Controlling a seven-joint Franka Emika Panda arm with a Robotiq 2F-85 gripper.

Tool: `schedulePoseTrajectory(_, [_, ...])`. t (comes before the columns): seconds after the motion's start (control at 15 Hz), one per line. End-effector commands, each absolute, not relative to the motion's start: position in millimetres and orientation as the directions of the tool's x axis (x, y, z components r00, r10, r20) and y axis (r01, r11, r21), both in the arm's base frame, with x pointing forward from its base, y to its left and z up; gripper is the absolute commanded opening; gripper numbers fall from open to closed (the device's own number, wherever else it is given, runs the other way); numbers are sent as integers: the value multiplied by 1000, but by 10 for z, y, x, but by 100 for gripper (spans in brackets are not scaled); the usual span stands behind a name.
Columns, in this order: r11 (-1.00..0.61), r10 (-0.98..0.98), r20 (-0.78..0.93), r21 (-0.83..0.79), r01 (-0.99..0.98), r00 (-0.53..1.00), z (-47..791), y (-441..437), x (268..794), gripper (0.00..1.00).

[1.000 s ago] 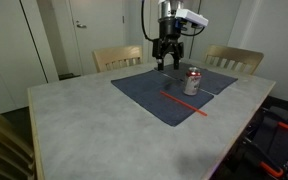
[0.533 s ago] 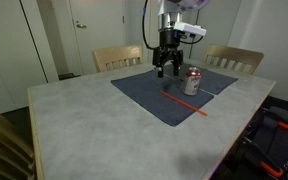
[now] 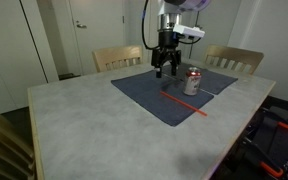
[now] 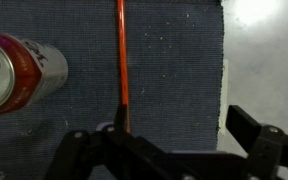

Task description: Put the red straw in the can

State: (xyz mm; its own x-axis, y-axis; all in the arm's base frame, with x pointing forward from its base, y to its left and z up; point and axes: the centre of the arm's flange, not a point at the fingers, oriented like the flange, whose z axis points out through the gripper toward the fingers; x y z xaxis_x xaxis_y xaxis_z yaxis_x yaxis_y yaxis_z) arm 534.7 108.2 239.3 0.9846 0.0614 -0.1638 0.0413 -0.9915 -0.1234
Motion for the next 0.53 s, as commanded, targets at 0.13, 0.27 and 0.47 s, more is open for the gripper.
schedulePoseTrajectory(0.13, [-987,105,-36,-124,100,994,2132,976,5391,100])
schedulePoseTrajectory(0.27, [-983,122,-7,-139,120,993,2029,953,5462,100])
schedulePoseTrajectory(0.47, [-976,140,5,-166,139,990,1877,934,5520,100])
